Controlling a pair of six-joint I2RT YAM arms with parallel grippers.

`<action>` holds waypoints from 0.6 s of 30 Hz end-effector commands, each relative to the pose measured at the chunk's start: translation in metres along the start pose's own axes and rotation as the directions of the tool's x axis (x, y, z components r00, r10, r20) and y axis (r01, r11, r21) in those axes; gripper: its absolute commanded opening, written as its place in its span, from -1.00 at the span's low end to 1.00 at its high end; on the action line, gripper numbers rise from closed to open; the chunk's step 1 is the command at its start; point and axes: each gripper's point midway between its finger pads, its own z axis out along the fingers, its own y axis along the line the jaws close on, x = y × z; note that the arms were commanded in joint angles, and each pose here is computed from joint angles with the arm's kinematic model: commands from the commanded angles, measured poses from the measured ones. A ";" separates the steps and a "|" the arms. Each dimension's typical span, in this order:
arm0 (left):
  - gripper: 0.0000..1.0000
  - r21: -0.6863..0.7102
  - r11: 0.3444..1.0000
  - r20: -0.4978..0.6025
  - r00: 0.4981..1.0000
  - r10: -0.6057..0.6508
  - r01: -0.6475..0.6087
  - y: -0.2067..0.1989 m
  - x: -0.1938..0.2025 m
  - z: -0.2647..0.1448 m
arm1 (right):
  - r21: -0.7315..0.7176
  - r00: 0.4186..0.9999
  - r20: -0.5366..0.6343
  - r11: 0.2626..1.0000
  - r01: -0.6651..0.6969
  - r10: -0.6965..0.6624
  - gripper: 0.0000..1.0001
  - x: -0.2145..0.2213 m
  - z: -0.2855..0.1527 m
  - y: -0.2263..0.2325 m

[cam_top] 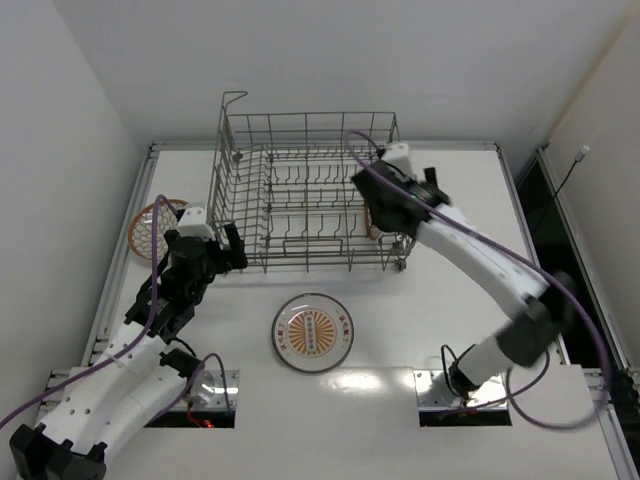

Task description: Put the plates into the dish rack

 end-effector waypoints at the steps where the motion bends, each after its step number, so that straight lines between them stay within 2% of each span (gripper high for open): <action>1: 0.98 0.022 1.000 0.059 0.998 -0.011 0.010 -0.006 -0.021 -0.004 | -0.353 0.969 0.046 0.911 -0.211 0.242 0.98 0.017 -0.041 0.006; 2: 0.98 0.013 1.000 0.062 0.998 -0.011 0.010 -0.005 -0.021 -0.004 | -0.494 0.934 0.096 0.831 -0.255 0.344 0.98 0.014 -0.071 -0.007; 3: 0.98 0.013 1.000 0.062 0.998 -0.011 0.010 -0.005 -0.021 -0.004 | -0.690 0.904 0.101 0.684 -0.237 0.415 0.98 0.008 -0.098 0.019; 4: 0.98 0.013 1.000 0.062 0.998 -0.011 0.010 -0.005 -0.021 -0.004 | -0.776 0.932 0.022 0.594 -0.212 0.361 0.98 0.054 -0.099 0.049; 5: 0.98 0.013 1.000 0.062 0.998 -0.011 0.010 -0.005 -0.021 -0.004 | -0.811 0.929 0.007 0.546 -0.211 0.370 0.98 0.065 -0.105 0.054; 8: 0.98 0.013 1.000 0.062 0.998 -0.011 0.010 -0.005 -0.021 -0.004 | -0.830 0.944 -0.131 0.487 -0.272 0.303 0.98 0.133 -0.092 0.083; 10: 0.98 0.023 1.000 0.058 0.998 -0.011 0.010 -0.007 -0.021 -0.004 | -0.836 0.937 -0.186 0.453 -0.309 0.297 0.98 0.151 -0.089 0.094; 11: 0.98 0.021 1.000 0.050 0.999 -0.008 0.006 -0.007 -0.019 -0.003 | -0.833 0.926 -0.260 0.421 -0.358 0.273 0.98 0.176 -0.087 0.105; 13: 0.98 0.021 1.000 0.050 0.999 -0.007 0.006 -0.007 -0.019 -0.003 | -0.844 0.903 -0.293 0.359 -0.399 0.315 0.98 0.177 -0.089 0.114; 14: 0.98 0.021 1.000 0.050 0.999 -0.007 0.006 -0.007 -0.019 -0.003 | -0.828 0.881 -0.348 0.336 -0.449 0.321 0.98 0.190 -0.088 0.118; 16: 0.98 0.021 1.000 0.050 0.999 -0.007 0.006 -0.007 -0.019 -0.003 | -0.831 0.841 -0.388 0.253 -0.496 0.377 0.98 0.182 -0.093 0.124; 18: 0.98 0.010 1.000 0.053 0.999 -0.008 0.007 -0.005 -0.019 -0.003 | -0.811 0.822 -0.436 0.236 -0.536 0.366 0.98 0.200 -0.089 0.133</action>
